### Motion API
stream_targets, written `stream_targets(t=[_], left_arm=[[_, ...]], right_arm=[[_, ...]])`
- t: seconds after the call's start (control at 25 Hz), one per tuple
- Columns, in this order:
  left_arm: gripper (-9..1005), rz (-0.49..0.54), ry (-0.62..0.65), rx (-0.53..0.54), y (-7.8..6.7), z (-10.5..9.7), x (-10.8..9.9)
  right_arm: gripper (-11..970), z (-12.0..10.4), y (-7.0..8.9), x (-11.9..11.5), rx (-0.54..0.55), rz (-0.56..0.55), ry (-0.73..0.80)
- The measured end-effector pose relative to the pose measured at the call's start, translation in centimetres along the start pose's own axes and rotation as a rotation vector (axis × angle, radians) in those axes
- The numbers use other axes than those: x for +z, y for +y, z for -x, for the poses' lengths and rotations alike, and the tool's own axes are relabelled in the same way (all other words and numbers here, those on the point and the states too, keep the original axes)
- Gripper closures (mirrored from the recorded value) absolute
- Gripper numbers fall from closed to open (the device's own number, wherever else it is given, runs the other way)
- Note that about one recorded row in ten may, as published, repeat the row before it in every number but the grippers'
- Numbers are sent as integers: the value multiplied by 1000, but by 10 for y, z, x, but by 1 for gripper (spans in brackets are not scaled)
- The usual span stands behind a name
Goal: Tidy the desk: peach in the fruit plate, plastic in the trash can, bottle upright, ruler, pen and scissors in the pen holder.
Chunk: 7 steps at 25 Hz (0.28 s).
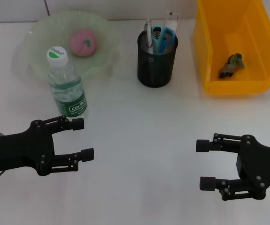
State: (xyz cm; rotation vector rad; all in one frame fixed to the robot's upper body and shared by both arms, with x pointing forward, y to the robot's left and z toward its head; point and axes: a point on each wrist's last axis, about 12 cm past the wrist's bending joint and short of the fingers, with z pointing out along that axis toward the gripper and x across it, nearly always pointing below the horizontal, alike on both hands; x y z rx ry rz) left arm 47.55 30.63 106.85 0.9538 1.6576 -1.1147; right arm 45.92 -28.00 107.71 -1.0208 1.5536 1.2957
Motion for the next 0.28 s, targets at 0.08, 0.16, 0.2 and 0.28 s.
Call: stream_targets(t=[0.08, 0.16, 0.2, 0.28], left_arm=[[152, -1, 0, -1, 0, 0, 0], [152, -1, 1, -2, -1, -1, -1], [152, -1, 1, -2, -1, -1, -1], [152, 0, -1, -4, -1, -1, -1]], right_arm=[[155, 1, -1, 2, -2, 4, 1], [155, 1, -1, 4, -4, 9, -1], [155, 2, -2, 4, -5, 10, -1], [155, 2, -2, 5, -6, 11, -2]])
